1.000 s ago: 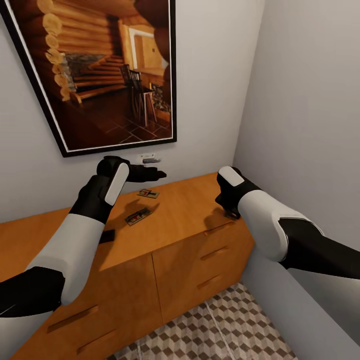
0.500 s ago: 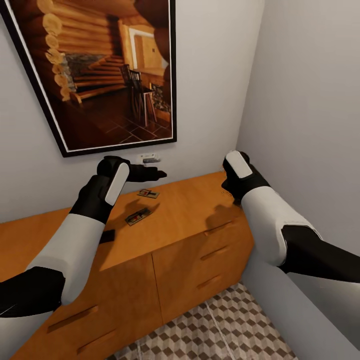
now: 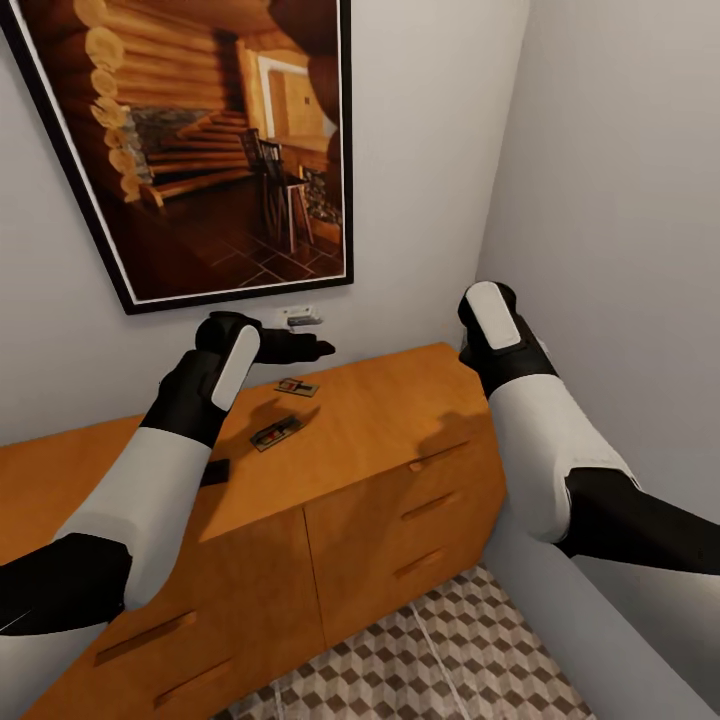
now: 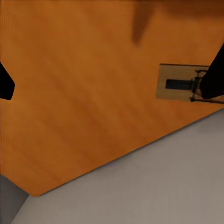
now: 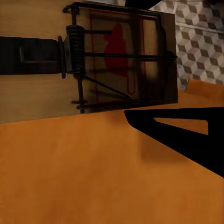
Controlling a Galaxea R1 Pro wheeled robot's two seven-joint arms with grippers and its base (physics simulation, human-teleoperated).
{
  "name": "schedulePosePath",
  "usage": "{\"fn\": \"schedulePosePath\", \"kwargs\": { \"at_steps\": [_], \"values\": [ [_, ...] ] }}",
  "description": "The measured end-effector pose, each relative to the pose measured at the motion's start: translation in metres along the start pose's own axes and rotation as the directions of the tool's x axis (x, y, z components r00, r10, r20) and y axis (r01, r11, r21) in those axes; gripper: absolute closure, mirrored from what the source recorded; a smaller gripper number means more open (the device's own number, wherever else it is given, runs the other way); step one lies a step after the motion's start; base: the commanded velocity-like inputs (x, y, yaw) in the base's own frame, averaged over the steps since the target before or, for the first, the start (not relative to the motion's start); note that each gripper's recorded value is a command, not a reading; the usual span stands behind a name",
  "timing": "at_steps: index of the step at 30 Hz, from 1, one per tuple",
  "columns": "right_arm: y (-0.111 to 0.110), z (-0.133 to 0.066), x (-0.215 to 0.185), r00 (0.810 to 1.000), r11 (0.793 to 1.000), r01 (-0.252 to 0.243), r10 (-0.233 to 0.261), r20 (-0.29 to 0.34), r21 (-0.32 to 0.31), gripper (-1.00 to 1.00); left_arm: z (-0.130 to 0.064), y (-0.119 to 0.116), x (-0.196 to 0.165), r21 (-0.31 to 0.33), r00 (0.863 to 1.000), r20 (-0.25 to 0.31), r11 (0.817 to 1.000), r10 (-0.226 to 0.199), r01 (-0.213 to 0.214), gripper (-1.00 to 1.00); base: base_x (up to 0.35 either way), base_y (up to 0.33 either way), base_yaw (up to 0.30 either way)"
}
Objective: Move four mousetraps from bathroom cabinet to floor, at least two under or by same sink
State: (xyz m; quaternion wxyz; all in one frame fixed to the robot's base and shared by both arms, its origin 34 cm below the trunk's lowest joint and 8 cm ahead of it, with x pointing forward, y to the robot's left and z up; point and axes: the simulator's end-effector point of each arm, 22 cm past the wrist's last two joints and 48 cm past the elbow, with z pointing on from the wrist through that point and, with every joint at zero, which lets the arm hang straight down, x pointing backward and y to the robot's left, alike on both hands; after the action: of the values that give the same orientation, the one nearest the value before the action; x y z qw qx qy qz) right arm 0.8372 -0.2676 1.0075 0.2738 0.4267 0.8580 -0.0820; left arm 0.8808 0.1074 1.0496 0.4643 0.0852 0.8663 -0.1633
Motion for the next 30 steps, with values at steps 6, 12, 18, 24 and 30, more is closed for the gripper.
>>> {"fn": "schedulePosePath", "kwargs": {
  "at_steps": [6, 12, 18, 24, 30],
  "values": [
    [-0.001, 0.001, 0.001, 1.000, 1.000, 0.003, -0.003, -0.002, 0.007, 1.00, 0.001, -0.003, 0.001, 0.005, 1.000, -0.002, 1.000, -0.001, 0.001, -1.00, -0.032, 0.000, 0.000],
    [-0.002, 0.002, 0.002, 1.000, 1.000, 0.005, -0.005, -0.004, 0.010, 1.00, 0.003, -0.003, 0.003, 0.005, 1.000, -0.008, 1.000, -0.004, 0.004, -1.00, -0.256, 0.000, 0.000],
    [-0.004, 0.007, 0.008, 1.000, 0.999, 0.028, -0.028, -0.014, 0.016, 1.00, 0.002, -0.003, 0.002, 0.005, 1.000, -0.006, 1.000, -0.003, 0.003, -1.00, -0.213, 0.000, 0.000],
    [-0.001, 0.008, 0.014, 0.993, 0.994, 0.112, -0.112, -0.035, -0.004, 1.00, 0.000, -0.004, 0.000, 0.007, 1.000, 0.000, 1.000, -0.003, 0.003, -1.00, -0.035, 0.000, 0.000],
    [0.016, -0.004, 0.023, 0.968, 0.966, 0.231, -0.240, -0.077, -0.114, 1.00, 0.000, -0.002, 0.000, 0.006, 1.000, 0.000, 1.000, -0.006, 0.006, -1.00, -0.005, 0.000, 0.000]
  ]
}}
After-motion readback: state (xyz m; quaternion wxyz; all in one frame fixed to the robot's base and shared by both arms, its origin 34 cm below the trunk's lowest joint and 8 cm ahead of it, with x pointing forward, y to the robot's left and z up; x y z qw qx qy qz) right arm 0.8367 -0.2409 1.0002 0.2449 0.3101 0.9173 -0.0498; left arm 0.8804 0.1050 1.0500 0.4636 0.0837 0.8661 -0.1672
